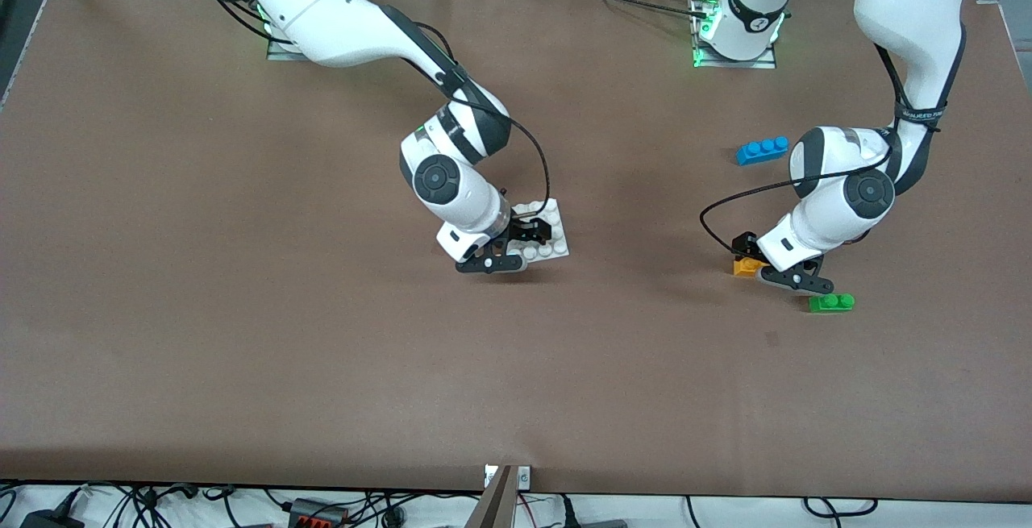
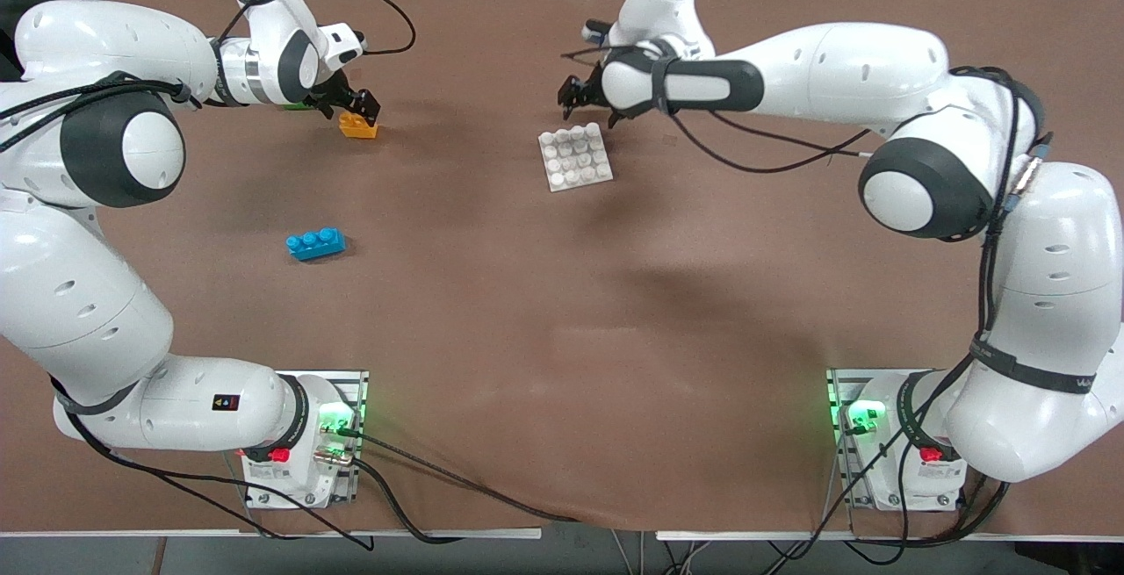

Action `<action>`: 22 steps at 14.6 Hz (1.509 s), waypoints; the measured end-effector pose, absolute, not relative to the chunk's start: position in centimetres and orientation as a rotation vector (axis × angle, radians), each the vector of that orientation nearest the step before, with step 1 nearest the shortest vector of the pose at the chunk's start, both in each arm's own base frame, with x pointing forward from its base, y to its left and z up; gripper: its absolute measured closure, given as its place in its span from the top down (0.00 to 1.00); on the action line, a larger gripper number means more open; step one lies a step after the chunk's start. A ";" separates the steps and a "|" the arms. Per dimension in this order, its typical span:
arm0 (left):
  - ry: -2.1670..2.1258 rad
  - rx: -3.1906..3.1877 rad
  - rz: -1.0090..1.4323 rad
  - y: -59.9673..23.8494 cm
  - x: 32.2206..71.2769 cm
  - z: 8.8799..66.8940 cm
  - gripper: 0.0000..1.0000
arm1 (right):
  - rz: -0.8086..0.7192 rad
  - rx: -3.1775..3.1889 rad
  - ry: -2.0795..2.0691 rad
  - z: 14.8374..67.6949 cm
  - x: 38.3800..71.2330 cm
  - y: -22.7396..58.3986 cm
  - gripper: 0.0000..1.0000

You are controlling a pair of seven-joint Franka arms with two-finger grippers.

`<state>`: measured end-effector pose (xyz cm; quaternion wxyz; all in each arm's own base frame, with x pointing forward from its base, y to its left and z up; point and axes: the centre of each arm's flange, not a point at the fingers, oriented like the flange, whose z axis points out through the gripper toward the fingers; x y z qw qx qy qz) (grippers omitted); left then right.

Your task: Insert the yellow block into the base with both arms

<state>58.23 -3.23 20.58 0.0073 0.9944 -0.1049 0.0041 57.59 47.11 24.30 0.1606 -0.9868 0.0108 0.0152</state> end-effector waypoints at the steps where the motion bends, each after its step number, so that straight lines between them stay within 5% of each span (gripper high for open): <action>1: -0.328 3.110 0.016 -3.2 58.2 20.4 1.00 | 0.047 -2.824 0.045 26.5 58.5 45.8 1.00; 12: -0.329 3.109 0.013 -3.3 58.1 19.2 1.00 | 0.106 -3.031 0.031 42.6 65.4 22.4 1.00; 22: -0.329 3.109 0.032 -3.3 58.2 17.9 1.00 | 0.138 -3.052 -0.237 56.6 61.4 0.7 1.00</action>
